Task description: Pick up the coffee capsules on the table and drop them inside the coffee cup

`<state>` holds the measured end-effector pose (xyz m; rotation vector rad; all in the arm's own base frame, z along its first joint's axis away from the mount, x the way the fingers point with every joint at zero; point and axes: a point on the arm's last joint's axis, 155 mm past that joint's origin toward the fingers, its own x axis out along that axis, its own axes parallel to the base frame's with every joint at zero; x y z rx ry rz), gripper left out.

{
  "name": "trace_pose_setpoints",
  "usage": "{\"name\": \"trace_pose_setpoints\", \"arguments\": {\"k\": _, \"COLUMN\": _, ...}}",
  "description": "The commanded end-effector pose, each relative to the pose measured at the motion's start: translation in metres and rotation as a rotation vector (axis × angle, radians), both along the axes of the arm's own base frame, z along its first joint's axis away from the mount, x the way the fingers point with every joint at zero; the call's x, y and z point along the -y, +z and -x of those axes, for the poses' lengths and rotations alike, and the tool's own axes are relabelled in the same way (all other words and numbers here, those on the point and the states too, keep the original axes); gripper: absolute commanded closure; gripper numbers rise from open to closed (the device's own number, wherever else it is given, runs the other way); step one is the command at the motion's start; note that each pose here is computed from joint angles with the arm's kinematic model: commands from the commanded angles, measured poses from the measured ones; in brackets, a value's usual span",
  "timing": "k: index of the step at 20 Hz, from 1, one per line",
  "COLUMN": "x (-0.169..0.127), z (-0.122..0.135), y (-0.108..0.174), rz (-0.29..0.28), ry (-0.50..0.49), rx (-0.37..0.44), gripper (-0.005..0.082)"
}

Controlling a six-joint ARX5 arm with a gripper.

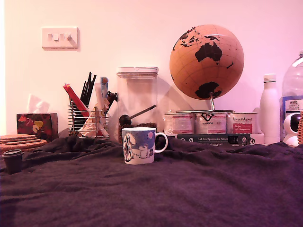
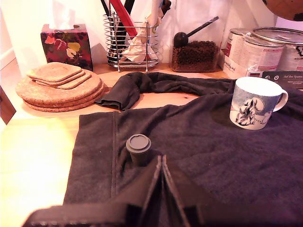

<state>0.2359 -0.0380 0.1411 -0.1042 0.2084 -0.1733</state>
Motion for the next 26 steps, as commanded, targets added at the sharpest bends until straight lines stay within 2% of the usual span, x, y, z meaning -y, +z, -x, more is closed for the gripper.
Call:
{"name": "trace_pose_setpoints", "arguments": {"k": 1, "x": 0.002, "z": 0.003, "y": -0.013, "rz": 0.002, "ry": -0.01, "rx": -0.043, "gripper": 0.0793}}
{"name": "trace_pose_setpoints", "arguments": {"k": 8, "x": 0.002, "z": 0.001, "y": -0.005, "rz": 0.004, "ry": -0.01, "rx": -0.011, "gripper": 0.0793}}
{"name": "trace_pose_setpoints", "arguments": {"k": 10, "x": 0.002, "z": 0.0, "y": -0.002, "rz": 0.012, "ry": -0.009, "rx": -0.001, "gripper": 0.0793}}
{"name": "trace_pose_setpoints", "arguments": {"k": 11, "x": 0.002, "z": 0.0, "y": 0.0, "rz": 0.041, "ry": -0.004, "rx": 0.002, "gripper": 0.0793}}
{"name": "trace_pose_setpoints", "arguments": {"k": 16, "x": 0.004, "z": -0.002, "y": 0.011, "rz": 0.054, "ry": -0.013, "rx": 0.045, "gripper": 0.0762}}
{"name": "trace_pose_setpoints", "arguments": {"k": 19, "x": 0.003, "z": -0.002, "y": 0.01, "rz": 0.057, "ry": -0.008, "rx": 0.039, "gripper": 0.0751}}
{"name": "trace_pose_setpoints", "arguments": {"k": 20, "x": 0.001, "z": -0.003, "y": 0.009, "rz": 0.056, "ry": 0.004, "rx": 0.035, "gripper": 0.0682}}
{"name": "trace_pose_setpoints", "arguments": {"k": 21, "x": 0.001, "z": -0.004, "y": 0.009, "rz": 0.058, "ry": 0.008, "rx": 0.035, "gripper": 0.0537}}
{"name": "trace_pose_setpoints", "arguments": {"k": 23, "x": -0.001, "z": -0.007, "y": 0.015, "rz": 0.076, "ry": 0.02, "rx": 0.054, "gripper": 0.0191}}
{"name": "trace_pose_setpoints", "arguments": {"k": 24, "x": -0.001, "z": -0.008, "y": 0.016, "rz": 0.075, "ry": 0.021, "rx": 0.054, "gripper": 0.0082}}
{"name": "trace_pose_setpoints", "arguments": {"k": 25, "x": -0.001, "z": -0.009, "y": 0.014, "rz": 0.066, "ry": 0.021, "rx": 0.046, "gripper": 0.0032}}
{"name": "trace_pose_setpoints", "arguments": {"k": 26, "x": -0.002, "z": -0.01, "y": 0.011, "rz": 0.054, "ry": 0.024, "rx": 0.038, "gripper": 0.0029}}
